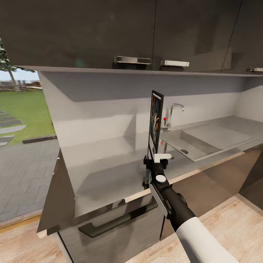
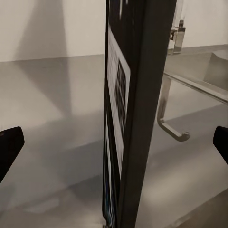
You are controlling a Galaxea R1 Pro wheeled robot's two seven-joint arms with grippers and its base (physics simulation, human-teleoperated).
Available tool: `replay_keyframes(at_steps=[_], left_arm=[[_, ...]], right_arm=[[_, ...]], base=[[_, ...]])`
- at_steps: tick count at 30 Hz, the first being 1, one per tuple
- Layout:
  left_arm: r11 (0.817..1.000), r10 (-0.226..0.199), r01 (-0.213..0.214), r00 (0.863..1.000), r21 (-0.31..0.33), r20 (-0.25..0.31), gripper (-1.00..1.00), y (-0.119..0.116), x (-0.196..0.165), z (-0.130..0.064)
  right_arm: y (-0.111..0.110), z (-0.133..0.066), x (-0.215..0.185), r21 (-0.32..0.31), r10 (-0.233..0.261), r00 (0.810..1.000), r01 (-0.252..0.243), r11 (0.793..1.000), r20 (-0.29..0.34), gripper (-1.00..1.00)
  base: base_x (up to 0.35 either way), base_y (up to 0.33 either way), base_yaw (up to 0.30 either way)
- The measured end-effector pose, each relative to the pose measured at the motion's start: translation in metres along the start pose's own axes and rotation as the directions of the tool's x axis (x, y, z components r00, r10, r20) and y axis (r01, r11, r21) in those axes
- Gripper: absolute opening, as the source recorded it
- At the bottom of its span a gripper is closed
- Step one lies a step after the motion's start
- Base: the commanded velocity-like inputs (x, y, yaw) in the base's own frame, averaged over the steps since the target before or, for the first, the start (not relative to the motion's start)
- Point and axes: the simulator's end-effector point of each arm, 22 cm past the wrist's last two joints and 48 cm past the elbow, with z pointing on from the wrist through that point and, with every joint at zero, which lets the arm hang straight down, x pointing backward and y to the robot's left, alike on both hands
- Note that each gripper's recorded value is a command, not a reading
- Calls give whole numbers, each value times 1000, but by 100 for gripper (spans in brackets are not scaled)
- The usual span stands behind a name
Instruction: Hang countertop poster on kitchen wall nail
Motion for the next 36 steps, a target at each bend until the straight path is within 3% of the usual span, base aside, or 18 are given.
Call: replay_keyframes(at_steps=[33,34,36], left_arm=[[1000,0,0,1000,0,0,100,0,0,0],[1000,0,0,1000,0,0,100,0,0,0],[1000,-1,1,1000,0,0,100,0,0,0]], right_arm=[[0,0,0,0,1,1000,-1,1000,-1,100],[0,0,0,0,1,1000,-1,1000,-1,-100],[0,0,0,0,2,1000,-2,1000,0,-100]], base=[[19,0,0],[2,0,0],[1,0,0]])
